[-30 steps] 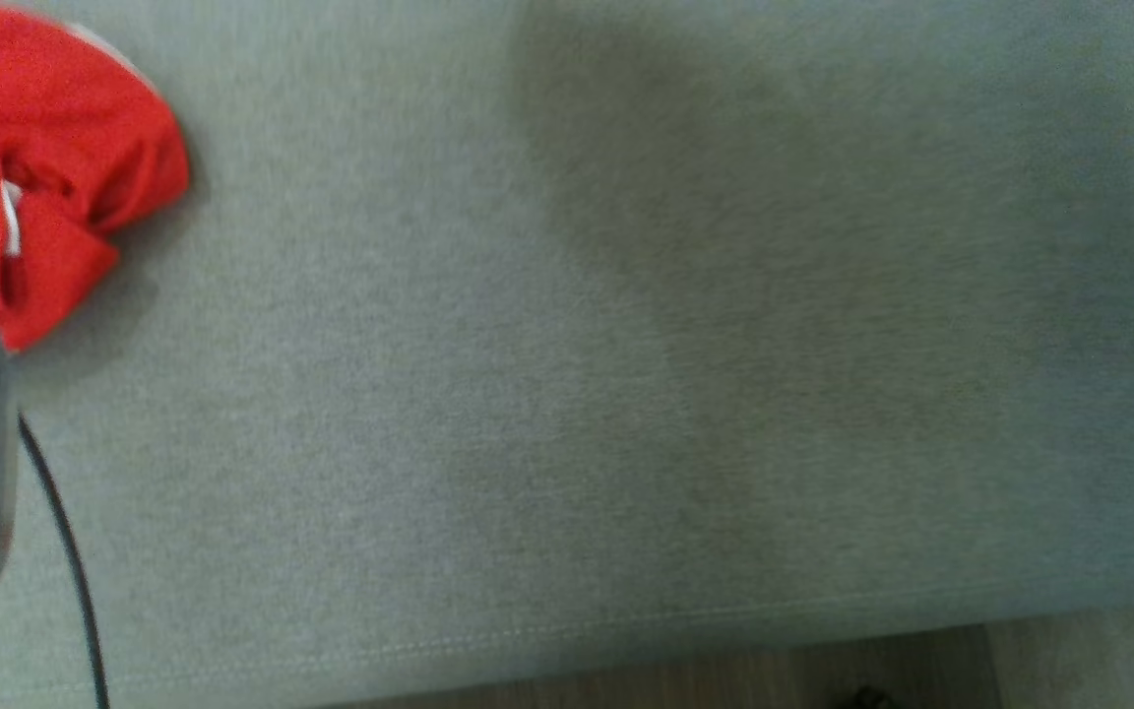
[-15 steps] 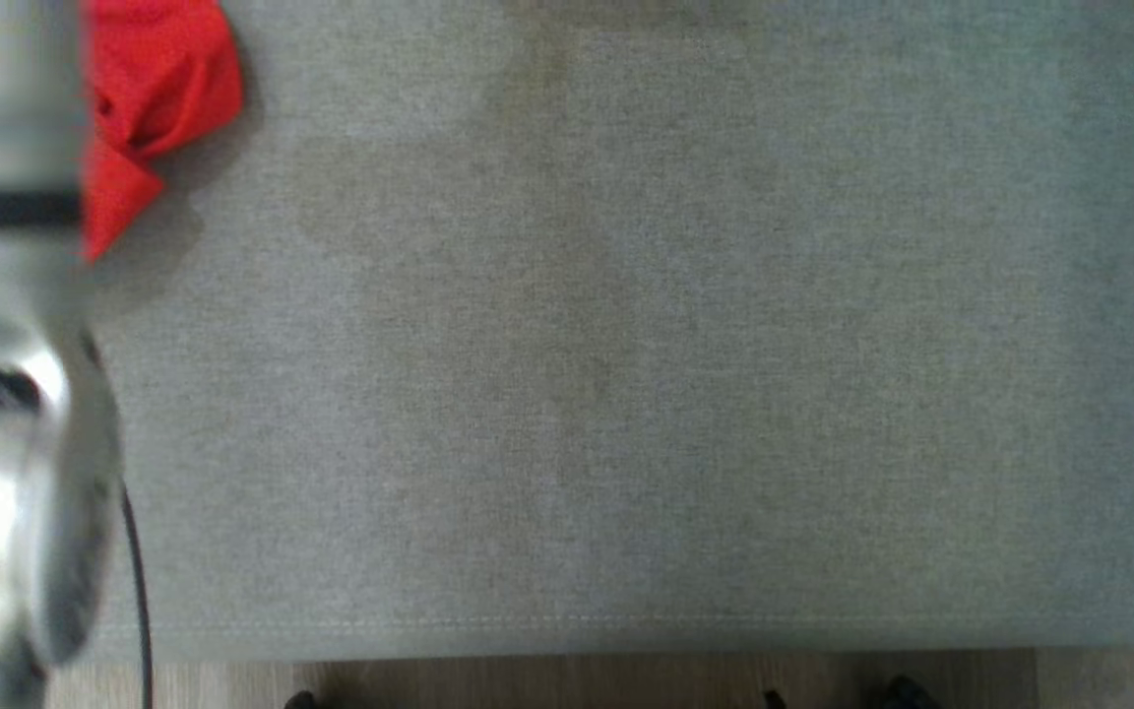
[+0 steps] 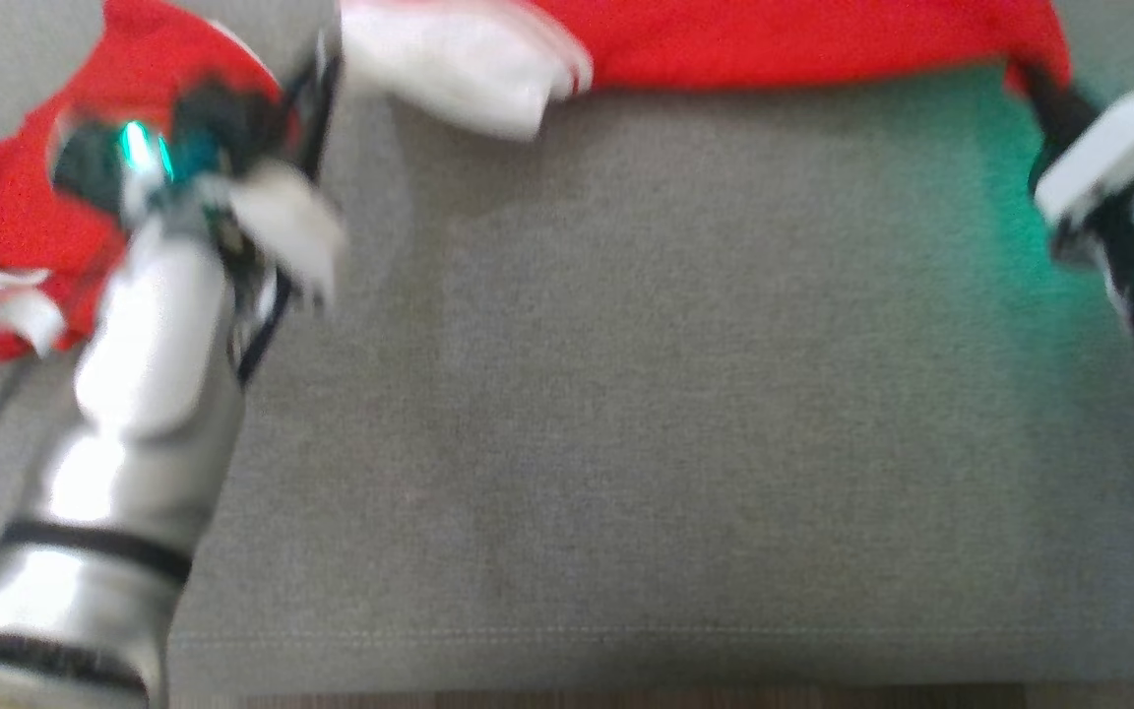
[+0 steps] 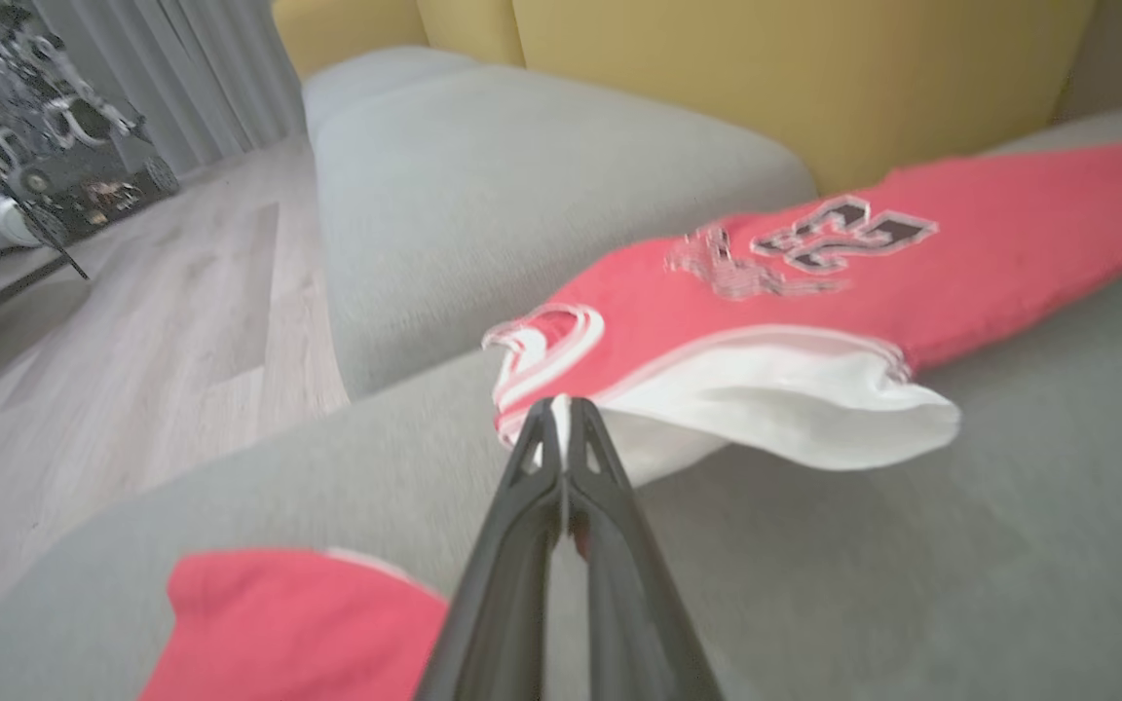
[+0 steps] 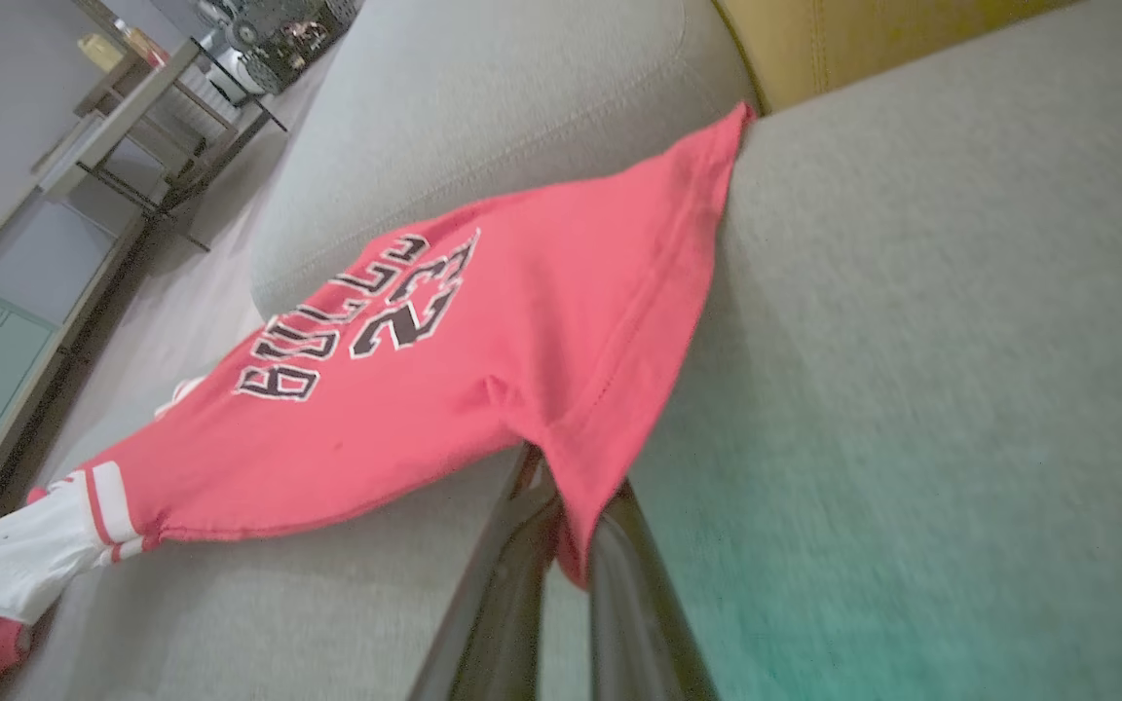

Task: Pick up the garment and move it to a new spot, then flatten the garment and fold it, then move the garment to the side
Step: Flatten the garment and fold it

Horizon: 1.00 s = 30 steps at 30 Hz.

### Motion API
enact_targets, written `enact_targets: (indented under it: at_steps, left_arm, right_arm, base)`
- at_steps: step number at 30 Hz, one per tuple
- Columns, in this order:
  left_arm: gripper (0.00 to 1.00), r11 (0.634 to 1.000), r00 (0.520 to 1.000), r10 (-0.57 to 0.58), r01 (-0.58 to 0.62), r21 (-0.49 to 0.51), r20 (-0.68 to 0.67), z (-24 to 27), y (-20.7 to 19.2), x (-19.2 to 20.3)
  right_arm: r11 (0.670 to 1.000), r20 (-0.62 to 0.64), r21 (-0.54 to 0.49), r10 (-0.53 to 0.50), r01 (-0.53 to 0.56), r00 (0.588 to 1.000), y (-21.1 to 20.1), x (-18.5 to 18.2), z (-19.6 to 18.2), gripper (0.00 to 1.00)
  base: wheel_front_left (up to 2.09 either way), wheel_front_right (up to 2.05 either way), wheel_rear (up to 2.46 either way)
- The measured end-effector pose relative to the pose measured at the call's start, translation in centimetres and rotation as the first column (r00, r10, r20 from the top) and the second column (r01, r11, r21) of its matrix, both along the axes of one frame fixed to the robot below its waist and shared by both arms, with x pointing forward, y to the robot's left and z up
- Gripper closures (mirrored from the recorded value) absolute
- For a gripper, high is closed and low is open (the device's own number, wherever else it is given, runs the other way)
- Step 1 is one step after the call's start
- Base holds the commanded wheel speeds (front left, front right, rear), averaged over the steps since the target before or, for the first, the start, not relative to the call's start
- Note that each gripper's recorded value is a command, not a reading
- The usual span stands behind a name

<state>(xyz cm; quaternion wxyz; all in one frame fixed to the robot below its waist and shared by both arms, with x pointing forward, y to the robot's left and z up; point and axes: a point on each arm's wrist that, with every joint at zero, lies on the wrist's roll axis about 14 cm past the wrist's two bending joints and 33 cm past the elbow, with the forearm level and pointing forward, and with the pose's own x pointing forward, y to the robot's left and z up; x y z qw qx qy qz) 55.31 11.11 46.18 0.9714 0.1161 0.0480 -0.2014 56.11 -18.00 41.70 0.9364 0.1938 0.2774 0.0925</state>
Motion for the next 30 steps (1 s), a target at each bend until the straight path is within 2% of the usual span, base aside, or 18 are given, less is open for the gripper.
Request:
enact_targets:
  at_steps: [8, 10, 17, 18, 24, 28, 30]
  left_arm:
    - [1.00, 0.995, 0.981, -0.061, 0.073, 0.062, -0.182, -4.0, 0.2, -7.4]
    - [1.00, 0.991, 0.968, -0.094, 0.113, 0.072, -0.232, -4.2, -0.1, -9.6]
    - [1.00, 0.985, 0.930, -0.143, 0.168, 0.047, -0.339, -4.0, 0.5, -14.3]
    - [1.00, 0.985, 0.930, -0.143, 0.168, 0.047, -0.339, -4.0, 0.5, -14.3]
    - [1.00, 0.981, 0.906, -0.175, 0.195, 0.014, -0.386, -3.1, 0.8, -17.1]
    - [1.00, 0.974, 0.873, -0.209, 0.227, -0.012, -0.441, -3.3, 0.5, -19.6]
    - [1.00, 0.971, 0.856, -0.221, 0.239, -0.021, -0.468, -3.5, 0.5, -20.7]
  right_arm:
    - [0.990, -0.076, -0.112, 0.077, -0.085, 0.994, -1.1, -5.7, -0.3, 1.00]
    - [0.970, -0.091, -0.202, 0.115, -0.132, 0.989, -2.1, -7.4, -0.3, 1.00]
    - [0.917, -0.134, -0.334, 0.182, -0.218, 0.974, -3.3, -10.5, -0.6, 1.00]
    - [0.917, -0.134, -0.334, 0.182, -0.218, 0.974, -3.3, -10.5, -0.6, 1.00]
    - [0.870, -0.188, -0.401, 0.229, -0.288, 0.955, -4.3, -13.0, -1.1, 1.00]
    - [0.836, -0.230, -0.432, 0.259, -0.337, 0.938, -4.9, -14.8, -1.3, 1.00]
    - [0.831, -0.248, -0.431, 0.265, -0.351, 0.932, -5.1, -15.6, -1.4, 1.00]
  base:
    - [0.00, 0.00, 0.00]
    - [0.00, 0.00, 0.00]
    - [0.00, 0.00, 0.00]
    - [0.00, 0.00, 0.00]
    - [0.00, 0.00, 0.00]
    - [0.00, 0.00, 0.00]
    - [0.00, 0.00, 0.00]
